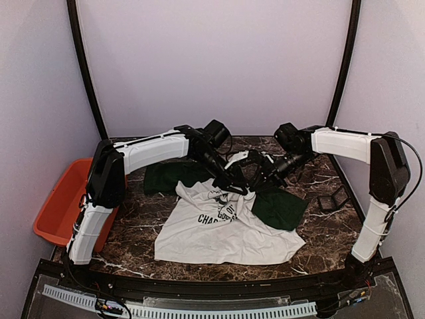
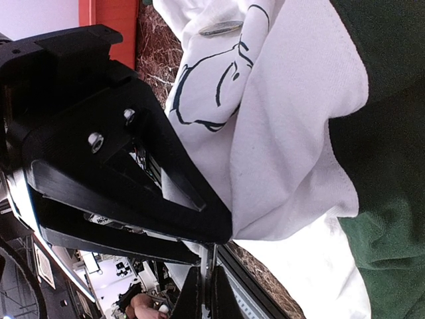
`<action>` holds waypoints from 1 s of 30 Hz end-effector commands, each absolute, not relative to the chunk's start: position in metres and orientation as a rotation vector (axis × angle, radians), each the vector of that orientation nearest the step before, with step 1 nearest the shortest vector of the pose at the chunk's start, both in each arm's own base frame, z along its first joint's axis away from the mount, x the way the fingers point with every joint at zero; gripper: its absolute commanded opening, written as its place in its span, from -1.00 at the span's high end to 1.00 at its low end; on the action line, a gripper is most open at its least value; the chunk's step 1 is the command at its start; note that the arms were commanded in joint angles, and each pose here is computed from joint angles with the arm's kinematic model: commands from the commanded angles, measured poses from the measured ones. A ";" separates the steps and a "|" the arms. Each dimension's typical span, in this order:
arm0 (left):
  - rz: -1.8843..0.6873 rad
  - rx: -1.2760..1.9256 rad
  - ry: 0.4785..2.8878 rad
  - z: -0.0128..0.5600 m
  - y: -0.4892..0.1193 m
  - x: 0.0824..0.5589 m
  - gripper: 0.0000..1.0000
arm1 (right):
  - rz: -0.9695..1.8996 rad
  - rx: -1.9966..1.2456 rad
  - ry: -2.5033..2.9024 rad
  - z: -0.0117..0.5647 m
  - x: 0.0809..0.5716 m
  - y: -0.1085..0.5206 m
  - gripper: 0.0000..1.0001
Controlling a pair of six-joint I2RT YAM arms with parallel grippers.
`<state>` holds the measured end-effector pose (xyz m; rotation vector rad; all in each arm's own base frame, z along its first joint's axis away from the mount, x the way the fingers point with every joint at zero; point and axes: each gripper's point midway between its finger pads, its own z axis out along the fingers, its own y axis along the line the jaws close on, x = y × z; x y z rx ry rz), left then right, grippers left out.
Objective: Pin the brooch onto the clothing
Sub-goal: Pin the brooch to the flattened clothing.
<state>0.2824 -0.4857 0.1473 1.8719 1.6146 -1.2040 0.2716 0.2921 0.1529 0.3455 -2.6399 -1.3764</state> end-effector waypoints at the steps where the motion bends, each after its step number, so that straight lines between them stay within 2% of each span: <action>1: -1.294 1.971 1.592 0.152 -0.492 0.236 0.54 | -1.524 0.488 -2.734 0.174 0.304 0.303 1.00; 15: -1.235 1.990 1.606 0.150 -0.487 0.240 0.53 | -1.541 0.506 -2.720 0.176 0.301 0.304 1.00; 30: -1.259 1.940 1.605 0.160 -0.483 0.251 0.37 | -1.528 0.504 -2.723 0.171 0.297 0.301 1.00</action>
